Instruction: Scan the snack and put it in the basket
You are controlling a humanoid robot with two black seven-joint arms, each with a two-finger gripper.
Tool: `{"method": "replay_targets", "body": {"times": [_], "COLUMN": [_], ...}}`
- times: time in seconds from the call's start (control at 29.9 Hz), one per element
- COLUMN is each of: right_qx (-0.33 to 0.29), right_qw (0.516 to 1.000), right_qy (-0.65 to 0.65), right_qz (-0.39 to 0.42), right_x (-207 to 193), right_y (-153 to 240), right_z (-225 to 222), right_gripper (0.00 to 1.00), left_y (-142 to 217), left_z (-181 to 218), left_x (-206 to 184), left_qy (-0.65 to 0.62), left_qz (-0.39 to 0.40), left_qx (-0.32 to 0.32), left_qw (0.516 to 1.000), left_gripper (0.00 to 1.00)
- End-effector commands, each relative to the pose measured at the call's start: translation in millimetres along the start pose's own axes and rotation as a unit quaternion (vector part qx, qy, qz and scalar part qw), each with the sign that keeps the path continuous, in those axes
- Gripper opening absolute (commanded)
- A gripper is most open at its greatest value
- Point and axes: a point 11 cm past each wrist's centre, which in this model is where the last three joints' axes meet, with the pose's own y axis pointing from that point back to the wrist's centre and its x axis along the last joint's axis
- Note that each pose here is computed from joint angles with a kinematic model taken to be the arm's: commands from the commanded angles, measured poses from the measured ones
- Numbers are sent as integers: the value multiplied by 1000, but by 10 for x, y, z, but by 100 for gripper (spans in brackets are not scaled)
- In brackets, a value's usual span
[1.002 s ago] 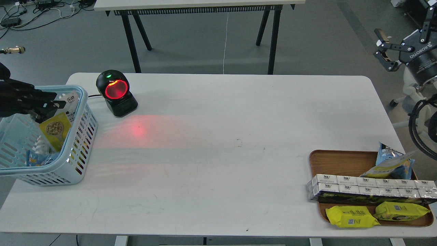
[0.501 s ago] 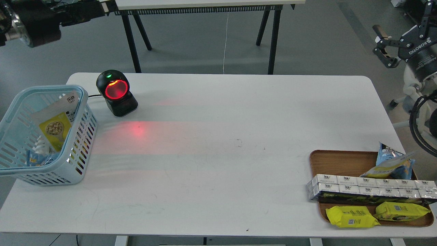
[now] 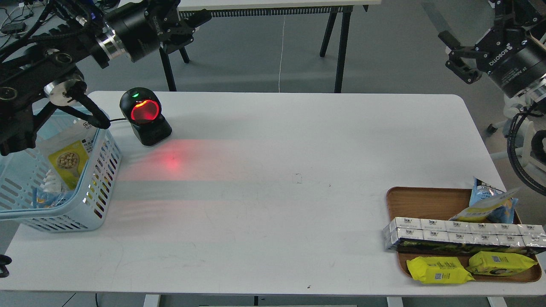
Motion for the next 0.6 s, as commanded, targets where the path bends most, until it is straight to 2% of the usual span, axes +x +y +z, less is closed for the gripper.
{"method": "replay_targets", "body": {"times": [0.0, 0.07, 0.57], "right_qx": [-2, 0, -22], "right_qw": [1000, 1000, 996], "right_qy": [-12, -21, -71], "right_qz": [-8, -16, -42], "right_x": [-82, -153, -488], "right_y": [-26, -69, -165], "right_z": [81, 130, 589], "right_gripper": [100, 100, 100], "left_y": [185, 306, 562], "left_z": [-116, -232, -680], "left_x": [106, 134, 8], "left_qy": [14, 19, 45], "left_qz": [28, 36, 42], "left_qx": [1, 15, 58], "left_qw": [1000, 999, 996], "left_gripper": [95, 99, 100]}}
